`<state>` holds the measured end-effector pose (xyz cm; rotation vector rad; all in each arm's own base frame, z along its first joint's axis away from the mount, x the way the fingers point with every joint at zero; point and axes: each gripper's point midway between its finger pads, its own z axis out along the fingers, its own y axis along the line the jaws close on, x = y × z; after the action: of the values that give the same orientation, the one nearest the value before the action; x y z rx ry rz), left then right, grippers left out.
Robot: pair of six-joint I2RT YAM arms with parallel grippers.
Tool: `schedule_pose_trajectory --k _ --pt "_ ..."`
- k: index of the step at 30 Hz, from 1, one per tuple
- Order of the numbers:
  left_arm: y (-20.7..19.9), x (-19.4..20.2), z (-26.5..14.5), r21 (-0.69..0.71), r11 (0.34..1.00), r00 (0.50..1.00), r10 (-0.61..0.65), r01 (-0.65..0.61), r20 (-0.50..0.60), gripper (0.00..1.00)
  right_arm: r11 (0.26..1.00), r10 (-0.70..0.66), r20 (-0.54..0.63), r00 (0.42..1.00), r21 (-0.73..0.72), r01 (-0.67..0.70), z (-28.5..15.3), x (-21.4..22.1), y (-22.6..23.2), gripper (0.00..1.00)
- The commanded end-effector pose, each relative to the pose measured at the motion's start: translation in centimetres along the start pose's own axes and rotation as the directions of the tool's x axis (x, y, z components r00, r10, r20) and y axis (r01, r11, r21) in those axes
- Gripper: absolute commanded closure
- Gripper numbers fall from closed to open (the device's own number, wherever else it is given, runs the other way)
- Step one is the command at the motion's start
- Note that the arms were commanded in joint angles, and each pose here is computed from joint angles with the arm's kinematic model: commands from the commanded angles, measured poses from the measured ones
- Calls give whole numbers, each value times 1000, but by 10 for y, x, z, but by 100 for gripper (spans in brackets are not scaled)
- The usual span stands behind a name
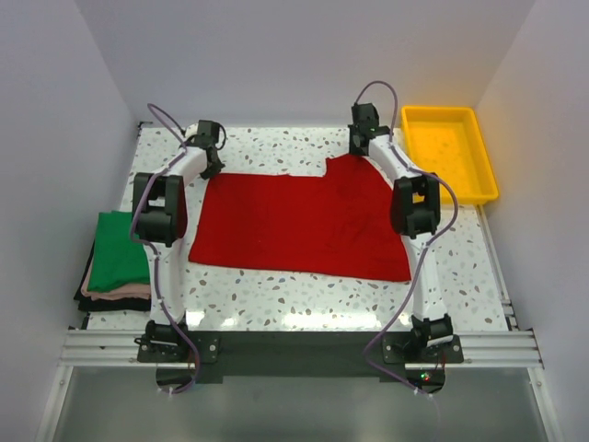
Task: Fold and stack the t-shirts
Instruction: Fold the tshirt
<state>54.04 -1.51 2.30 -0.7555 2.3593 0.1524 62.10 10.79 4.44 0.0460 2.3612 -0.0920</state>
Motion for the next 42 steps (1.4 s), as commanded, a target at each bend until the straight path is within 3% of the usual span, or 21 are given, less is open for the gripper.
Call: schedule_pose_trajectory --k 1,9,21,42 --pt "-8 -36 -17 66 998 996 -21 15 92 100 996 84 222 971 13 -89 -54 -87 -18 100" --pt "-16 -55 -17 126 991 990 -65 49 123 100 993 109 272 956 11 -117 -76 -109 -35 100" --pt "-24 -69 -28 205 976 984 -103 72 145 100 992 122 262 957 8 -128 -108 -94 -44 100" --pt "9 -48 -76 241 962 977 -164 127 137 100 971 230 186 955 17 -237 -185 -6 -69 100"
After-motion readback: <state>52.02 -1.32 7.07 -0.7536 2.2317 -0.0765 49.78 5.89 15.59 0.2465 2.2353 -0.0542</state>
